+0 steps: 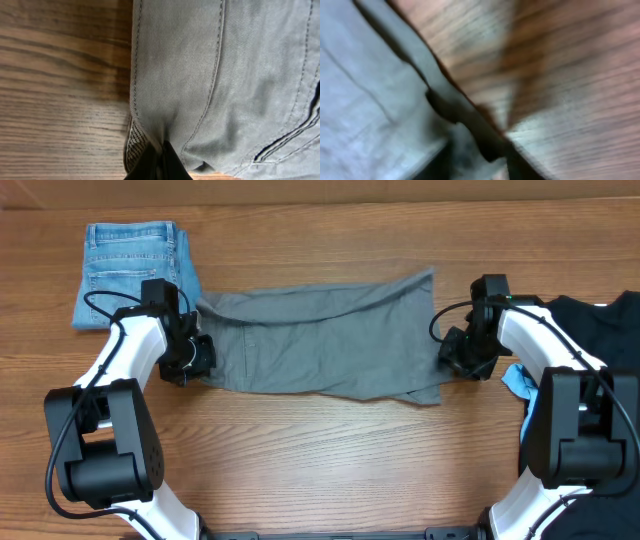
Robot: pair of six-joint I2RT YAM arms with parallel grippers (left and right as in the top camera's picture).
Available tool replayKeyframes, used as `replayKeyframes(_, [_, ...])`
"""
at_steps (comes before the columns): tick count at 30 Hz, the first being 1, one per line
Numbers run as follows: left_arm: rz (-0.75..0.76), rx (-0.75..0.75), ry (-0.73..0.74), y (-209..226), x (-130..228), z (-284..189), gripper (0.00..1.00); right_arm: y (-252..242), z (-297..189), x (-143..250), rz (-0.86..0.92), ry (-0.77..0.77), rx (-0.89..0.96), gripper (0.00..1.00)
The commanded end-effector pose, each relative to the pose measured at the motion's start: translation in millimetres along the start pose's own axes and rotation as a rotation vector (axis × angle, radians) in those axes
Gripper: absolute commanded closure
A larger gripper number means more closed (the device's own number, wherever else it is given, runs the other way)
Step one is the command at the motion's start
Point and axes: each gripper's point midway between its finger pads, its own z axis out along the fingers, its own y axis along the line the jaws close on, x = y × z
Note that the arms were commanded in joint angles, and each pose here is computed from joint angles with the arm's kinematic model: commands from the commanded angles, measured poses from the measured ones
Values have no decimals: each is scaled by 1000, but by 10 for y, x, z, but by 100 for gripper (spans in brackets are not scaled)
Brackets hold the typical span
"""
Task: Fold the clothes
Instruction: 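Lower the folded edge onto the shorts' top edge and release both grippers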
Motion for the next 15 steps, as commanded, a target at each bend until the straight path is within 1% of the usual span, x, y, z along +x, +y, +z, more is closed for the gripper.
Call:
replayKeyframes(1, [10, 53, 8, -53, -35, -84, 96, 43, -8, -24, -13, -7, -29, 92])
replayKeyframes(2, [2, 66, 10, -55, -50, -131, 96, 62, -32, -16, -22, -3, -38, 96])
replayKeyframes(9, [-36, 72, -3, 75, -150, -326, 96, 86, -387, 116, -59, -5, -62, 96])
replayKeyframes(10, [-40, 70, -1, 89, -145, -329, 96, 106, -436, 163, -70, 4, -77, 96])
replayKeyframes(12, [-44, 67, 8, 101, -123, -327, 96, 252, -586, 309, -156, 28, -163, 96])
replayKeyframes(15, [-35, 67, 7, 98, -124, -329, 96, 307, -736, 482, -178, 57, -204, 96])
